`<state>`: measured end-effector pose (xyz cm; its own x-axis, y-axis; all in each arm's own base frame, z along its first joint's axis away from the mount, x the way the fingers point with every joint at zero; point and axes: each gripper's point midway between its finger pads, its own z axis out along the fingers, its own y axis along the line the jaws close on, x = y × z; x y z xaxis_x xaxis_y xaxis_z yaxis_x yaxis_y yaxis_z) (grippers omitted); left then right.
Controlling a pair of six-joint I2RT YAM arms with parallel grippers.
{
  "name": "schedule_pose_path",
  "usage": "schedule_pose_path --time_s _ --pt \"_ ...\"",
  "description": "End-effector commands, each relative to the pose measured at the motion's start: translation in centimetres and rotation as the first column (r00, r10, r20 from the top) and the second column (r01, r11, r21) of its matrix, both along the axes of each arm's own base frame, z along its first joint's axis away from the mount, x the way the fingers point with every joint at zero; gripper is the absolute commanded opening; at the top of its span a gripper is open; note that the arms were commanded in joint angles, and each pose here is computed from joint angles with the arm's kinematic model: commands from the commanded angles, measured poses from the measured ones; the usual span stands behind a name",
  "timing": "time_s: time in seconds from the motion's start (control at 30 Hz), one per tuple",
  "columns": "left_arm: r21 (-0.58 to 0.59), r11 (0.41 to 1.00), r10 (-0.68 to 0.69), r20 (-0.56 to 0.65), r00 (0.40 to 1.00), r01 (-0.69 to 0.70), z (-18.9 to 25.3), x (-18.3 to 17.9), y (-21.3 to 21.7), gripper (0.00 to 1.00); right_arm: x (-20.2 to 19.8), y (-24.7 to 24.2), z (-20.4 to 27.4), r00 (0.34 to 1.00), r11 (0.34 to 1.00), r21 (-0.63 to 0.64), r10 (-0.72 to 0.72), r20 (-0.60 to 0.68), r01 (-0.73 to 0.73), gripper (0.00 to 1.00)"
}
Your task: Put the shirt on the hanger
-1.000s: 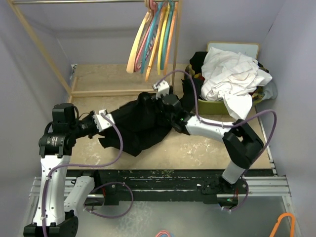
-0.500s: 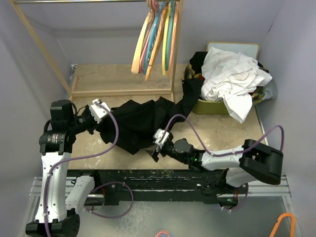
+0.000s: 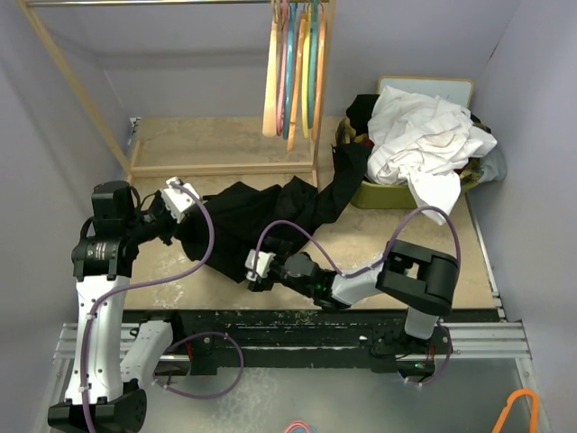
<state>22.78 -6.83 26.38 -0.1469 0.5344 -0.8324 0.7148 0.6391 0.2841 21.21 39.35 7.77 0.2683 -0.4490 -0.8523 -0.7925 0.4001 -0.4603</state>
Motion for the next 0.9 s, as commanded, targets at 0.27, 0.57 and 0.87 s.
schedule_pose_path --time_s 0.27,0.57,0.87 --pt "-0.027 1.0 0.017 0.041 0.999 -0.016 1.4 0.8 0.0 0.0 1.9 2.9 5.7 0.987 0.994 0.104 -0.051 0.155 0.035 0.0" --pt "0.12 0.957 0.255 0.086 0.963 -0.264 0.8 2.8 5.2 0.0 -3.0 3.1 19.3 0.983 0.945 0.272 0.173 0.061 -0.183 0.0" --pt "0.094 0.814 0.518 0.326 0.791 -0.573 8.9 3.9 11.1 0.0 -1.6 -0.4 34.5 0.978 0.873 0.446 0.145 0.147 -0.197 0.0"
